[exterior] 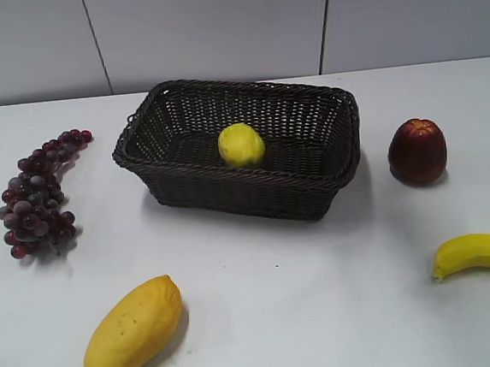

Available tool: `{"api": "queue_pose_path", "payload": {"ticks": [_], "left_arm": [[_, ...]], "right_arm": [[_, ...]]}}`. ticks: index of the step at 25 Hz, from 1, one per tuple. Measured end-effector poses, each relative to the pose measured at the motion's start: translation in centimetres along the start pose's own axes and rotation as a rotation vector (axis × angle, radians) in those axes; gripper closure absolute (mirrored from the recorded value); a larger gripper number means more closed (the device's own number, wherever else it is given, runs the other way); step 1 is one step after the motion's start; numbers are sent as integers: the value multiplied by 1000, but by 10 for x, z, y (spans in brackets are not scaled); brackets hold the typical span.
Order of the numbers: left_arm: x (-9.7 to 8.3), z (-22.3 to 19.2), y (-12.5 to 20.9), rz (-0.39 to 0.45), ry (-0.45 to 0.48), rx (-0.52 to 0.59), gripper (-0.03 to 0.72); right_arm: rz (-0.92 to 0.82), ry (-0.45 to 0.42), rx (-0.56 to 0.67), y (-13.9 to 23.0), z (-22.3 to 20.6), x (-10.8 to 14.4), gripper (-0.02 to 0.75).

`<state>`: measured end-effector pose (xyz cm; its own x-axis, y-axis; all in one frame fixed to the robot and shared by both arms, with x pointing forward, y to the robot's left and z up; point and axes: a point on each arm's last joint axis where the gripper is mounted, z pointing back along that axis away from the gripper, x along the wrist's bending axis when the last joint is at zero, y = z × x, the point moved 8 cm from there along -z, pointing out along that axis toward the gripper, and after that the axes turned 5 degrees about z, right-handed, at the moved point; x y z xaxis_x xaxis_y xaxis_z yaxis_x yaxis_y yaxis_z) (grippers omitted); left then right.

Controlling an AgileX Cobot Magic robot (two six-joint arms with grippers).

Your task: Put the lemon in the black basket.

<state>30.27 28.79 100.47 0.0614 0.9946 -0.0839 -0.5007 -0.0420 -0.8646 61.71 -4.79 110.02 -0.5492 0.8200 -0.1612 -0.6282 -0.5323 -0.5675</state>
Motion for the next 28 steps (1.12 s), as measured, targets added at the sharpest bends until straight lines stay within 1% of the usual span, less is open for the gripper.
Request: {"api": "queue_pose_path", "payload": {"ticks": [4, 5, 7, 11, 16, 18, 21, 24, 28], "left_arm": [[0, 0, 0, 0, 0, 0, 450], [0, 0, 0, 0, 0, 0, 450], [0, 0, 0, 0, 0, 0, 450], [0, 0, 0, 0, 0, 0, 450], [0, 0, 0, 0, 0, 0, 450], [0, 0, 0, 0, 0, 0, 450], [0, 0, 0, 0, 0, 0, 450], [0, 0, 0, 0, 0, 0, 450], [0, 0, 0, 0, 0, 0, 450]], "right_arm": [[-28, -42, -73, 13, 60, -2, 144], [-31, -52, -73, 21, 70, -1, 144], [-39, -62, -86, 39, 93, -3, 144], [-53, -65, -68, 91, 122, -5, 145], [-55, -67, -26, 166, 136, -3, 147], [-58, -67, -50, 192, 143, -3, 147], [-58, -68, -59, 230, 143, -1, 146], [-55, -68, -42, 268, 136, 2, 118], [-29, -67, -22, 304, 126, 5, 88]]}}
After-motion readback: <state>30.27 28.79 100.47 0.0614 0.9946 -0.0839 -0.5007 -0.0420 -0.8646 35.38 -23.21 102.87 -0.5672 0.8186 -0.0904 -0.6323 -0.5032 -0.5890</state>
